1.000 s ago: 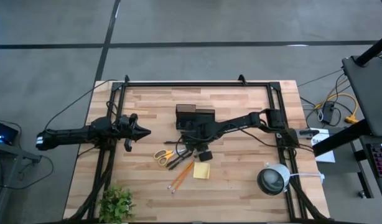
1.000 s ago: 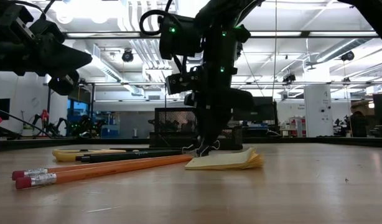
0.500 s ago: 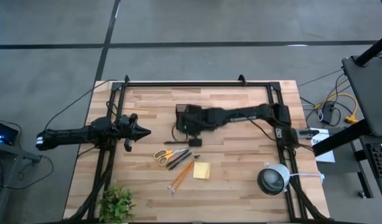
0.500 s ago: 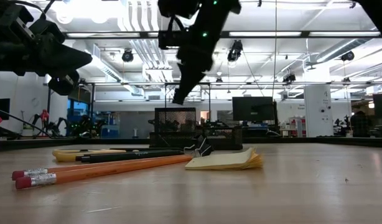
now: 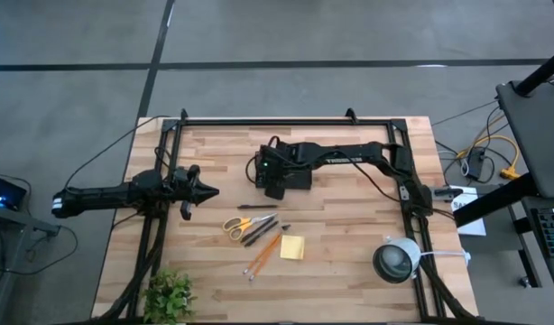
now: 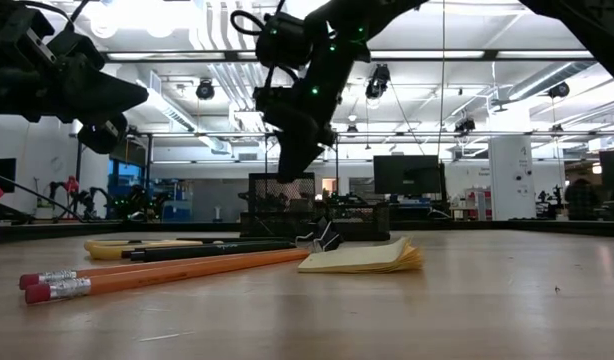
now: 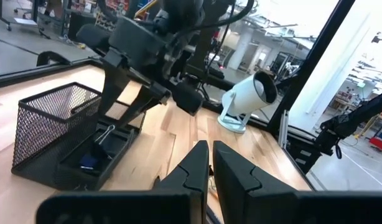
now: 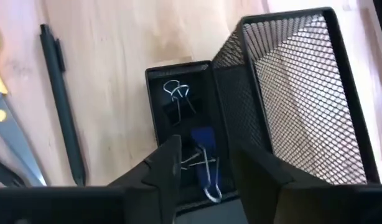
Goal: Pick and place office supplies into organizer
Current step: Put the top black binder clip into the black organizer bin, then put the black binder clip into the black organizer bin
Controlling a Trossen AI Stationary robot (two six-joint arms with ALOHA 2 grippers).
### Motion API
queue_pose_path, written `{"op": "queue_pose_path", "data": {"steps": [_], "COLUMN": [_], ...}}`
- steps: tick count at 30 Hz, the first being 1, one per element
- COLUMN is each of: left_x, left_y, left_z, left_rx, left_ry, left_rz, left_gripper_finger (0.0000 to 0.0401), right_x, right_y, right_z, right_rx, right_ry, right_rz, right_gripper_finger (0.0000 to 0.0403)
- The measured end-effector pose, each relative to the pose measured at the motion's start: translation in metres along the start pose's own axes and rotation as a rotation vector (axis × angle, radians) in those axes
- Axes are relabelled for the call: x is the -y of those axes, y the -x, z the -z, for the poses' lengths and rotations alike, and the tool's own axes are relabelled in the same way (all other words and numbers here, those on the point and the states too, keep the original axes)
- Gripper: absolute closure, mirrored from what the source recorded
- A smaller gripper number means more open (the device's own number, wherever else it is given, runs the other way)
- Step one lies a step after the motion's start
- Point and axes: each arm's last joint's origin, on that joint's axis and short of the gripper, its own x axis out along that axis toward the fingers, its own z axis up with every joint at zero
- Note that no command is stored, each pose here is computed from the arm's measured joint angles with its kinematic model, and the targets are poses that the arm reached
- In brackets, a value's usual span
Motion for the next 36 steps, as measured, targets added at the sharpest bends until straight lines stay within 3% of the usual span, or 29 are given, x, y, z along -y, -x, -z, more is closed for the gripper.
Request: {"op": "queue_pose_path", "data": {"steps": [5,10,15,16,18,19,26,29,31,32,36], "left_x": [0.0,0.0,0.0,0.0,-0.001,0.0,0.016,0.021,0.024,0.025,0.027], "left_y": [0.0,0.0,0.0,0.0,0.001,0.001,0.016,0.024,0.024,0.022,0.007], "left_z": [0.0,0.0,0.0,-0.002,-0.01,-0.014,-0.051,-0.063,-0.07,-0.073,-0.07], "left_rx": [0.0,0.001,0.004,0.027,0.124,0.178,0.605,0.717,0.691,0.644,0.328], "left_ry": [0.0,0.0,-0.009,-0.073,-0.24,-0.258,-0.264,-0.121,0.018,0.028,-0.093], "left_rz": [0.0,0.0,-0.004,-0.03,-0.117,-0.13,-0.037,0.04,0.086,0.084,0.074], "left_gripper_finger": [0.0393,0.0393,0.0393,0.0393,0.0393,0.0393,0.0393,0.0393,0.0393,0.0393,0.0393], "right_x": [-0.003,-0.034,-0.07,-0.075,-0.084,-0.088,-0.094,-0.093,-0.093,-0.093,-0.095], "right_y": [0.006,0.02,0.029,0.03,0.032,0.033,0.035,0.035,0.036,0.038,0.04], "right_z": [0.006,0.025,0.034,0.035,0.038,0.039,0.042,0.042,0.041,0.039,0.039], "right_rx": [-0.064,-0.228,-0.251,-0.252,-0.258,-0.263,-0.279,-0.274,-0.268,-0.258,-0.249], "right_ry": [-0.049,0.144,0.253,0.253,0.245,0.235,0.167,0.149,0.156,0.174,0.254], "right_rz": [-0.026,-0.223,-0.263,-0.262,-0.26,-0.26,-0.203,-0.173,-0.175,-0.179,-0.202], "right_gripper_finger": [0.0247,0.0242,0.0245,0.0246,0.0248,0.0248,0.025,0.0254,0.0256,0.0256,0.0253]}}
